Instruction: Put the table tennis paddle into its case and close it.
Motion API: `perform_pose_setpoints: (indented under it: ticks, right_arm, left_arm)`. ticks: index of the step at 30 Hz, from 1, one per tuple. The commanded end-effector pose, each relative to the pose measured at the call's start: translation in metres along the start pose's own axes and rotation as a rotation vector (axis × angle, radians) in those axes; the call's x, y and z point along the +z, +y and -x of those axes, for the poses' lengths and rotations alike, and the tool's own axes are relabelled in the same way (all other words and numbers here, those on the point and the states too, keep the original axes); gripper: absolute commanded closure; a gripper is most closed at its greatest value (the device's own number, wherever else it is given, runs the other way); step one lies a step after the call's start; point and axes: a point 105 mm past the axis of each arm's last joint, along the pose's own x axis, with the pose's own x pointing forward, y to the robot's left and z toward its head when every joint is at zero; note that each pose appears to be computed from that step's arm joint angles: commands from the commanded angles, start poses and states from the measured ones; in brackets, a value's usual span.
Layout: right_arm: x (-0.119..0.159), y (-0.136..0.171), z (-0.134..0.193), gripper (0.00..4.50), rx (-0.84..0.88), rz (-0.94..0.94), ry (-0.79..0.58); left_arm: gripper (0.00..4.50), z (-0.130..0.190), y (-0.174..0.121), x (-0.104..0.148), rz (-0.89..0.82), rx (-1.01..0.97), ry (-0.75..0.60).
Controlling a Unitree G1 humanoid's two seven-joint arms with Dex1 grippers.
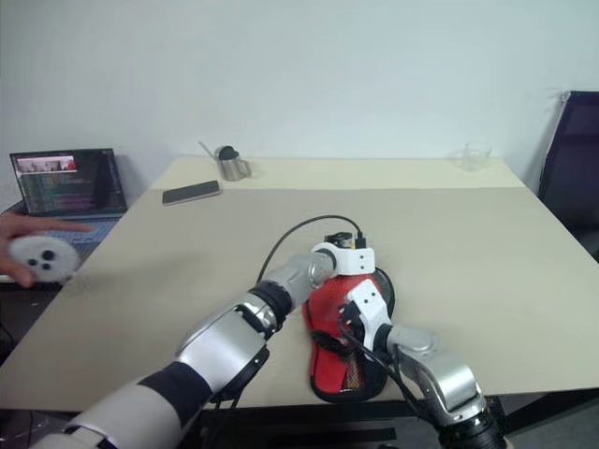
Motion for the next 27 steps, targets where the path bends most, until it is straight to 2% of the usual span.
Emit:
perform_pose_setpoints:
  ticks: [1, 6, 10, 13, 19, 23, 27]
  right_arm:
    - [0.022, -0.009, 0.010, 0.00, 0.027, 0.070, -0.054]
    - [0.024, -0.018, 0.013, 0.00, 0.036, 0.100, -0.044]
    - [0.024, -0.021, 0.013, 0.00, 0.046, 0.107, -0.040]
    - [0.026, -0.023, 0.013, 0.00, 0.056, 0.116, -0.040]
    - [0.044, -0.033, 0.032, 0.00, 0.102, 0.131, -0.062]
    - [0.068, -0.045, 0.060, 0.00, 0.115, 0.142, -0.107]
    - [0.100, -0.056, 0.094, 0.00, 0.116, 0.173, -0.164]
  left_arm:
    - [1.36, 0.004, 0.013, -0.007, 0.073, 0.015, -0.024]
    - [1.36, 0.010, 0.036, -0.002, 0.198, 0.019, -0.121]
    - [1.36, 0.019, 0.052, 0.014, 0.306, -0.008, -0.278]
    - [1.36, 0.026, 0.064, 0.017, 0.349, 0.000, -0.344]
    - [1.36, 0.047, 0.081, 0.016, 0.443, -0.058, -0.509]
    - [1.36, 0.068, 0.070, 0.007, 0.517, -0.183, -0.627]
    - [1.36, 0.083, 0.038, -0.005, 0.558, -0.274, -0.622]
